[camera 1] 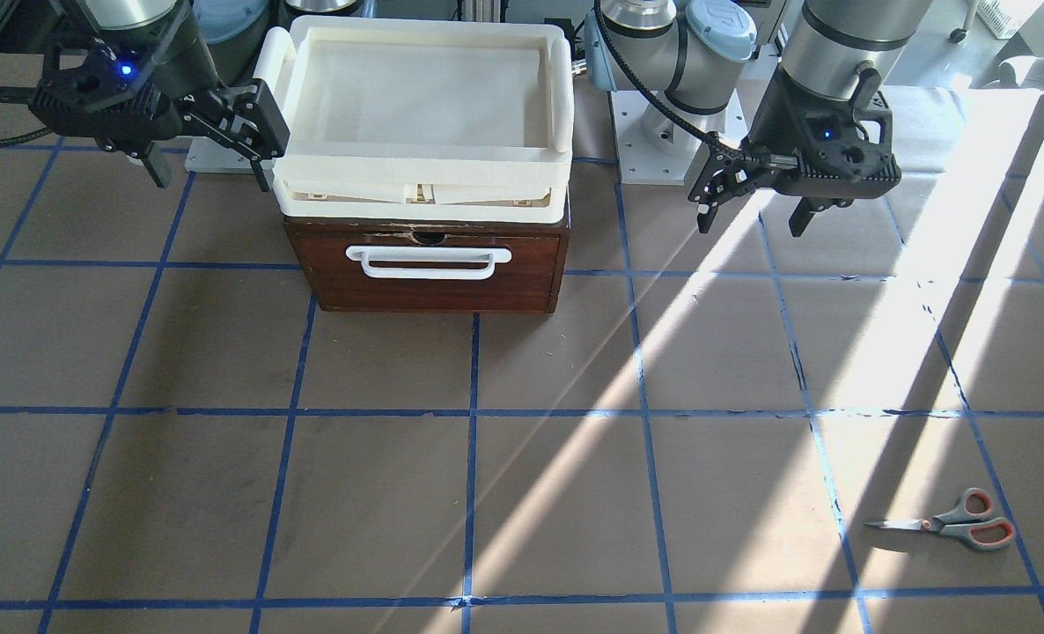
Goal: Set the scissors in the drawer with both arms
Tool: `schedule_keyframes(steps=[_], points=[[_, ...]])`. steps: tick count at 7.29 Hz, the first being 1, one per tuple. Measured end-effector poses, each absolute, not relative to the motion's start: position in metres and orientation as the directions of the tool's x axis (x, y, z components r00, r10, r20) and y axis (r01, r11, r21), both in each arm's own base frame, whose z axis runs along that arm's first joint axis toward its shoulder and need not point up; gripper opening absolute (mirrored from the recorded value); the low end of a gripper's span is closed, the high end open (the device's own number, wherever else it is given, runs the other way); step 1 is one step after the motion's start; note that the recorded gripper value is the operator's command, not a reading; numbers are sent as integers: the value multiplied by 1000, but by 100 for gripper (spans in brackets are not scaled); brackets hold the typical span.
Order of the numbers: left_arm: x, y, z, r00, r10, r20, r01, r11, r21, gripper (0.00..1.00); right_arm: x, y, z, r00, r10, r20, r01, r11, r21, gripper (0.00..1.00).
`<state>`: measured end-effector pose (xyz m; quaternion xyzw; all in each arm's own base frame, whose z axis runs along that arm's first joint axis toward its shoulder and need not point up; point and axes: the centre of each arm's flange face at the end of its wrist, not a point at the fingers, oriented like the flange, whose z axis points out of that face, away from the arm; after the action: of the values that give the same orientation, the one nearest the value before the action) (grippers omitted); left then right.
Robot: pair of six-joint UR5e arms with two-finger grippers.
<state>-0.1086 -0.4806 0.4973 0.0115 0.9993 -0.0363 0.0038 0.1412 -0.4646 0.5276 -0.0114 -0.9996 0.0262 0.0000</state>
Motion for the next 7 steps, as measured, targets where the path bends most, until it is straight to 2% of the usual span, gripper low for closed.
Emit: schedule_keyframes(steps=[4,7], points=[[-108,-480,497,-1000,22,-15,23,998,-67,100,143,-466,522,-1000,23,-4,23,999,-28,100],[-89,-487,493,-1000,5,-24,6,998,-61,100,198,-491,490,-995,-72,-75,-73,997,14,100]])
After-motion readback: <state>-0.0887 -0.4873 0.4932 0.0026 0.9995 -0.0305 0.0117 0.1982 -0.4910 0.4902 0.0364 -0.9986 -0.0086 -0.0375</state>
